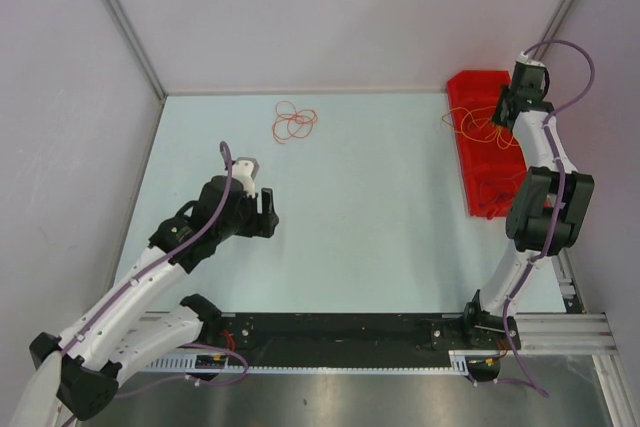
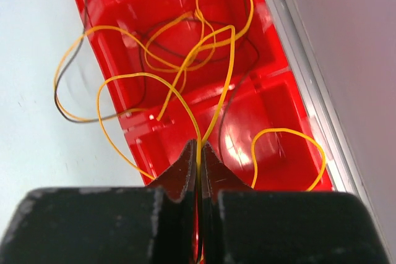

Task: Untangle the cables

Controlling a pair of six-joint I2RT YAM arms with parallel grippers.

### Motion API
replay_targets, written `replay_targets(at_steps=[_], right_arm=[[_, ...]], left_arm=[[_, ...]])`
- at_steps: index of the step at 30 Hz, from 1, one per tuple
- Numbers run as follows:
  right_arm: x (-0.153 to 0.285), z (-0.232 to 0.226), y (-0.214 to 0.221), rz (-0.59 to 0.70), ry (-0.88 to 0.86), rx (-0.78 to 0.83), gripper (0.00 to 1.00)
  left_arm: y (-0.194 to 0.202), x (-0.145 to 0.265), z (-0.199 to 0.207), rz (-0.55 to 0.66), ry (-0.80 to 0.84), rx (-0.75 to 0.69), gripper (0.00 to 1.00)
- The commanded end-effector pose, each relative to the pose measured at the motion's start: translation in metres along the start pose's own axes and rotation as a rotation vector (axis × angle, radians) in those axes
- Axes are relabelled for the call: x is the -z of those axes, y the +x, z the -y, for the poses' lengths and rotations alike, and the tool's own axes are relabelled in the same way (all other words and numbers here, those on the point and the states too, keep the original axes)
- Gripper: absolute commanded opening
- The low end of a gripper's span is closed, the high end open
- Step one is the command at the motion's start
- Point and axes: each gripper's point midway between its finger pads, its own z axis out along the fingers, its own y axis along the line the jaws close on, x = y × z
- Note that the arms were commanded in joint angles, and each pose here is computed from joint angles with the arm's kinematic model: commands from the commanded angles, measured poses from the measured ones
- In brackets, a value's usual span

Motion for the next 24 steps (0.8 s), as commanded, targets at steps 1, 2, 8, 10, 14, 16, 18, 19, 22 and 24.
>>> replay_targets(at_steps=[1, 2, 8, 10, 14, 16, 18, 19, 22, 24], right_arm=[[0.0, -0.007, -0.056, 0.206, -0.036, 0.017, 0.0], [-0.005, -0.008, -0.056, 0.209, -0.042, 0.018, 0.0], [-0.031, -0.018, -0.074, 0.225, -0.084, 0.018, 0.0], [-0.046, -0.02, -0.07, 0.217, -0.089, 0.044, 0.0], [-0.068, -0.022, -0.074, 0.24, -0.105, 0.051, 0.0], [-0.081, -0.02, -0.073, 0.242, -0.115, 0.045, 0.0], [-0.088, -0.021, -0.077, 0.254, -0.159, 0.033, 0.0], [-0.096, -0.023, -0.072, 0.244, -0.171, 0.029, 0.0], [-0.112, -0.015, -0.069, 0.238, -0.169, 0.02, 0.0], [-0.118, -0.011, -0.068, 0.226, -0.177, 0.01, 0.0]], left_arm=[[-0.003, -0.001, -0.005, 0.011, -0.026, 0.0, 0.77], [-0.002, -0.002, -0.005, 0.008, -0.027, -0.001, 0.77], [0.0, -0.005, -0.006, -0.009, -0.037, -0.004, 0.77], [0.001, -0.005, -0.007, -0.009, -0.04, -0.002, 0.77], [0.0, -0.005, -0.008, -0.004, -0.046, -0.001, 0.77], [0.0, -0.005, -0.008, -0.004, -0.046, -0.001, 0.77], [0.001, -0.005, -0.008, -0.008, -0.048, -0.001, 0.77], [0.0, -0.005, -0.008, -0.005, -0.047, -0.001, 0.77], [0.0, -0.005, -0.008, -0.003, -0.049, -0.001, 0.77], [0.0, -0.004, -0.009, -0.003, -0.05, 0.0, 0.76]])
